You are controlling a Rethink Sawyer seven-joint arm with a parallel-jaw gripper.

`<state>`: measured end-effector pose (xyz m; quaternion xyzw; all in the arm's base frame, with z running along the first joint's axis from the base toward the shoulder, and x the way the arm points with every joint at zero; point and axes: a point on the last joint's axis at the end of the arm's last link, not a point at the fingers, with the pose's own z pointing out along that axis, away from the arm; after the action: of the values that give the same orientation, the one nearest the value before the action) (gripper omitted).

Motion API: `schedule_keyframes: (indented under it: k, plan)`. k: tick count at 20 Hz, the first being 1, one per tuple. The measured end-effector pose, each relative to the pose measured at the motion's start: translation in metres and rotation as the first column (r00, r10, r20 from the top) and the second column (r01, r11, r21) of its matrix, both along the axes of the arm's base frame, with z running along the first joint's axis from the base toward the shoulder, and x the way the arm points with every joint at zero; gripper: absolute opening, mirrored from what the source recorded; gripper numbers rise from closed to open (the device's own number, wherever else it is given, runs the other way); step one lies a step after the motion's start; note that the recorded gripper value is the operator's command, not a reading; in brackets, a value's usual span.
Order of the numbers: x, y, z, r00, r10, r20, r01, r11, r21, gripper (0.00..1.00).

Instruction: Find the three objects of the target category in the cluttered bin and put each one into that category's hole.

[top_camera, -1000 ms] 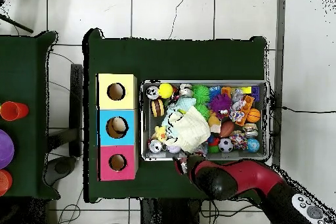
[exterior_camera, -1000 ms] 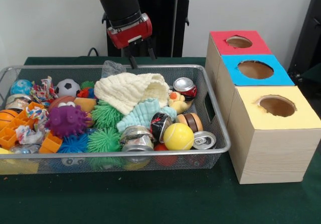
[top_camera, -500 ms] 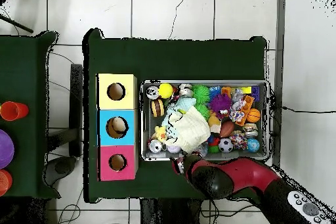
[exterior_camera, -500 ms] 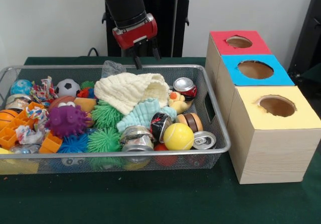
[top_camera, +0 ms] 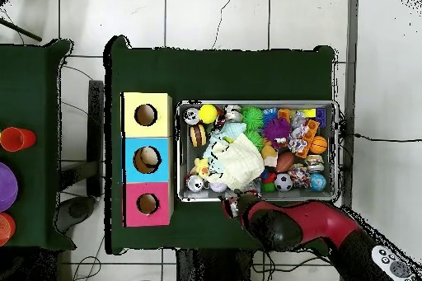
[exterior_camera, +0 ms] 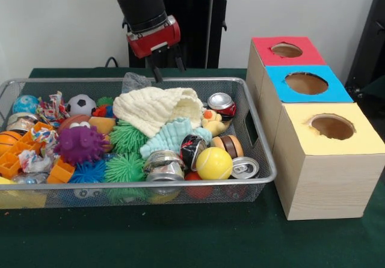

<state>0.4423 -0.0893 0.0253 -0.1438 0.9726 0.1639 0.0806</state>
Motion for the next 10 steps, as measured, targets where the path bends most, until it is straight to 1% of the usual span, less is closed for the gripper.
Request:
schedule_keyframes:
  k: [2, 3, 6, 10]
  plan:
    - [-0.001, -0.004, 0.0, 0.9999, -0.01, 0.0, 0.01, 0.9999, 0.002, 1.0]
    - [-0.003, -0.011, 0.0, 0.9996, -0.027, 0.0, 0.027, 0.9996, 0.004, 1.0]
    - [-0.004, -0.017, -0.001, 0.9992, -0.041, 0.0, 0.041, 0.9992, 0.004, 1.0]
    - [-0.006, -0.02, -0.001, 0.9994, -0.036, 0.004, 0.036, 0.9994, -0.001, 1.0]
